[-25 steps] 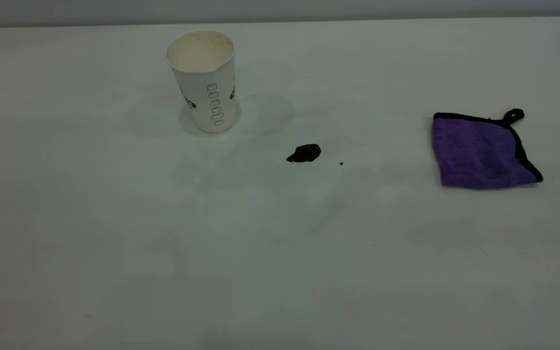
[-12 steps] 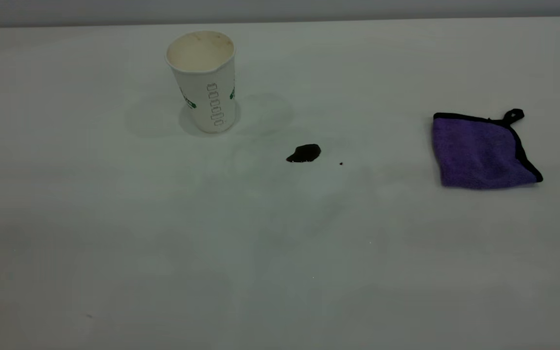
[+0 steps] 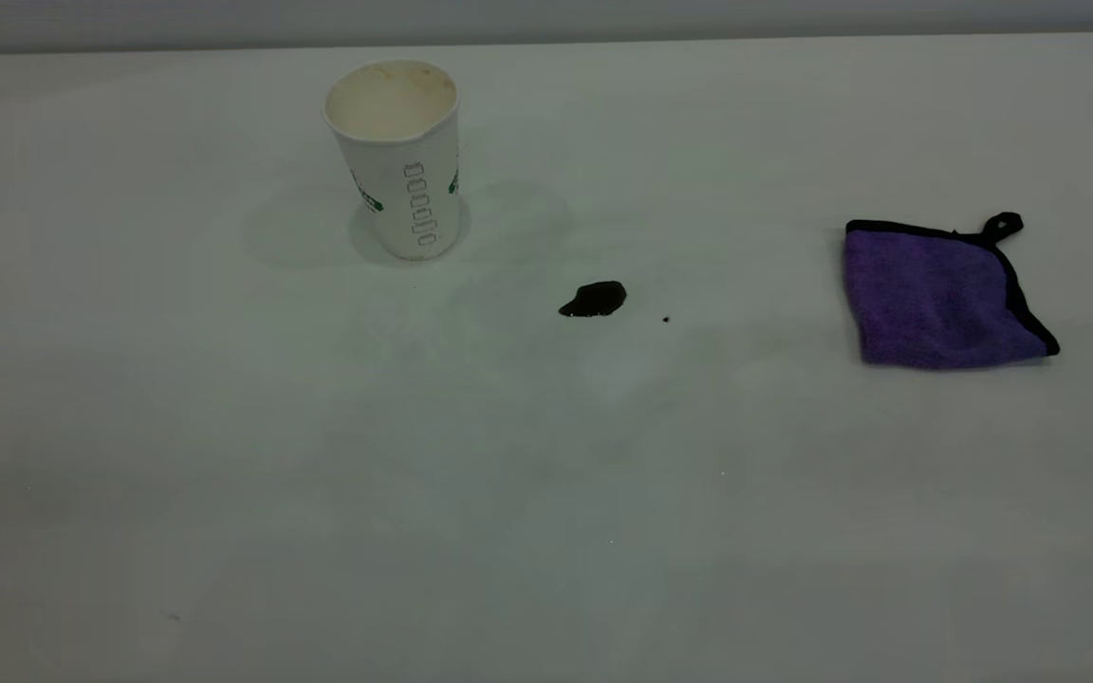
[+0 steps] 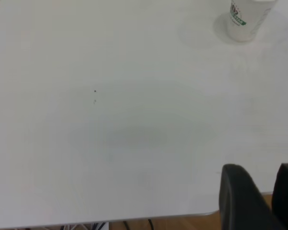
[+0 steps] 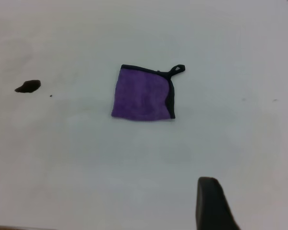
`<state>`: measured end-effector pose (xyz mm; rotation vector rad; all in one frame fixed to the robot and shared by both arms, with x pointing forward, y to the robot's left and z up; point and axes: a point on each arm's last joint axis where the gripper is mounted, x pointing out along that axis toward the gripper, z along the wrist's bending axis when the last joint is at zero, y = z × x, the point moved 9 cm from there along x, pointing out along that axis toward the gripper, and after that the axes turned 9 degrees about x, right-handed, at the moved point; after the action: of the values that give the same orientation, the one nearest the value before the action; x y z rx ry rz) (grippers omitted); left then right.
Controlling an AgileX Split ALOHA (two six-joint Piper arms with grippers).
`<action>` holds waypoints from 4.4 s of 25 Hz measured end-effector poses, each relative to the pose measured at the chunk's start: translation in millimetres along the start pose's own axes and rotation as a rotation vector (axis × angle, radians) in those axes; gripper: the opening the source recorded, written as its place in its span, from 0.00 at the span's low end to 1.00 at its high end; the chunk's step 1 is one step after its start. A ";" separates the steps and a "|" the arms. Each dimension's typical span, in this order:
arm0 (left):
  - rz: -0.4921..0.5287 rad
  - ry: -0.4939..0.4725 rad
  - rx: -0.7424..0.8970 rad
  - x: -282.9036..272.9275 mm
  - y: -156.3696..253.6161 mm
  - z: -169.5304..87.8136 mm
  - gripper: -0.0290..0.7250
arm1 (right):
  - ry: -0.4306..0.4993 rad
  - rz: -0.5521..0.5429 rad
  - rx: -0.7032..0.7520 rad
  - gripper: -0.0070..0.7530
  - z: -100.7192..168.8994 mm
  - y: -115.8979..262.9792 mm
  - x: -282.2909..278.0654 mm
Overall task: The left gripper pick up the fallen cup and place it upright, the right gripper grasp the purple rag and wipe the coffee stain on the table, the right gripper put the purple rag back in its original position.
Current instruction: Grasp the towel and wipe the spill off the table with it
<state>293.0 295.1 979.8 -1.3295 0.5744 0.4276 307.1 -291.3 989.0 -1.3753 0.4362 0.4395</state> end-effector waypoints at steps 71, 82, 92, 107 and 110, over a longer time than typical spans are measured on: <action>0.003 0.001 0.000 0.0 0.5 -0.1 0.35 | 0.033 0.774 -0.024 0.96 27.5 33.2 427.0; 0.003 0.001 0.000 0.0 0.5 -0.1 0.35 | 0.047 0.820 -0.045 0.94 17.6 66.0 469.5; 0.003 0.001 0.000 0.0 0.5 -0.1 0.35 | 0.076 0.824 -0.034 0.23 8.9 70.7 475.5; 0.003 0.001 0.000 0.0 0.5 -0.1 0.35 | -0.167 0.816 -0.120 0.09 134.4 21.0 466.0; 0.003 0.001 0.000 0.0 0.5 -0.1 0.35 | -0.227 0.791 -0.173 0.09 171.5 12.0 460.4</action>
<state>292.7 295.1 979.4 -1.3290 0.5768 0.4296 695.1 -99.9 755.8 -1.2576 0.7632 1.2907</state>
